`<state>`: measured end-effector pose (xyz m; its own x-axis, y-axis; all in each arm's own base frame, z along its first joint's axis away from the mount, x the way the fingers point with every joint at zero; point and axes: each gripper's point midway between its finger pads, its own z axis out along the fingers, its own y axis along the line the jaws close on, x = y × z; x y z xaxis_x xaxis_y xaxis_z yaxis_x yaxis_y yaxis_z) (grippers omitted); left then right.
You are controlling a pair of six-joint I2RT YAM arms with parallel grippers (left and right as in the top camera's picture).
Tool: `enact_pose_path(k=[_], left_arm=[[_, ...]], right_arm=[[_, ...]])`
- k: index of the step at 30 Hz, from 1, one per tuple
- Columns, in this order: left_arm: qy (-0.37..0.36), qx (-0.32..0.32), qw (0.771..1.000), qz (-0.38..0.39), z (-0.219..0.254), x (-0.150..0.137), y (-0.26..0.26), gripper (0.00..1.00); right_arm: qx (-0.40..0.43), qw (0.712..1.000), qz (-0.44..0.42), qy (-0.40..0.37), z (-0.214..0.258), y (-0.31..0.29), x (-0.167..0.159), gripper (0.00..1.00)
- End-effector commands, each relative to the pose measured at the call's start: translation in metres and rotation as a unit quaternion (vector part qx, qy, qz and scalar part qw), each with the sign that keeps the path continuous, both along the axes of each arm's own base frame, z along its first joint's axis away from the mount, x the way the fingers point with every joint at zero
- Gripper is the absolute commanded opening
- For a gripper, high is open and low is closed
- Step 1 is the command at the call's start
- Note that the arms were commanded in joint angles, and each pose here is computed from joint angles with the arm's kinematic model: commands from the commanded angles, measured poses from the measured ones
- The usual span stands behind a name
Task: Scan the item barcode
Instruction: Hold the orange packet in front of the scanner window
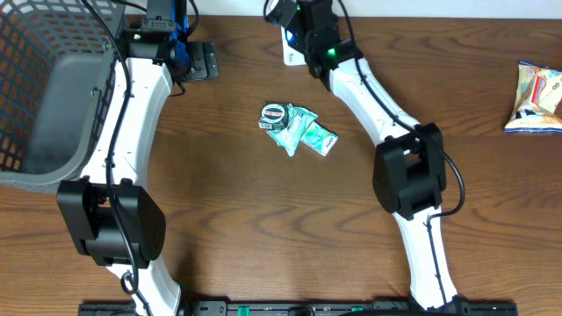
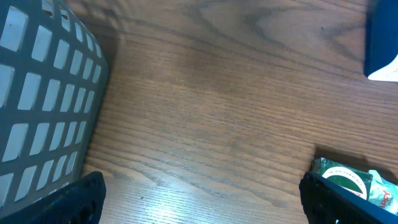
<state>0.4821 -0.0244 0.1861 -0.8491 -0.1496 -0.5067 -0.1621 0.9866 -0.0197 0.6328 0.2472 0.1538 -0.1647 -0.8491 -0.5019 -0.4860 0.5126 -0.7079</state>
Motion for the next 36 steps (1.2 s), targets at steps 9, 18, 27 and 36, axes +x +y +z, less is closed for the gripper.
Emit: enact_pose_path(k=[9,18,27,36], left_arm=[[-0.016,-0.002,1.000,0.009,0.014,0.000,0.002,0.98],[-0.016,-0.002,1.000,0.009,0.014,0.000,0.002,0.98],[-0.016,-0.002,1.000,0.009,0.014,0.000,0.002,0.98],[-0.016,-0.002,1.000,0.009,0.014,0.000,0.002,0.98]], right_arm=[[-0.079,0.996,0.042,0.009,-0.013,0.006,-0.006,0.01],[-0.086,0.995,0.039,0.022,-0.024,0.000,-0.006,0.01],[-0.124,0.992,0.031,-0.019,-0.035,-0.011,0.016,0.01],[-0.114,0.992,0.019,-0.053,-0.019,-0.010,0.024,0.01]])
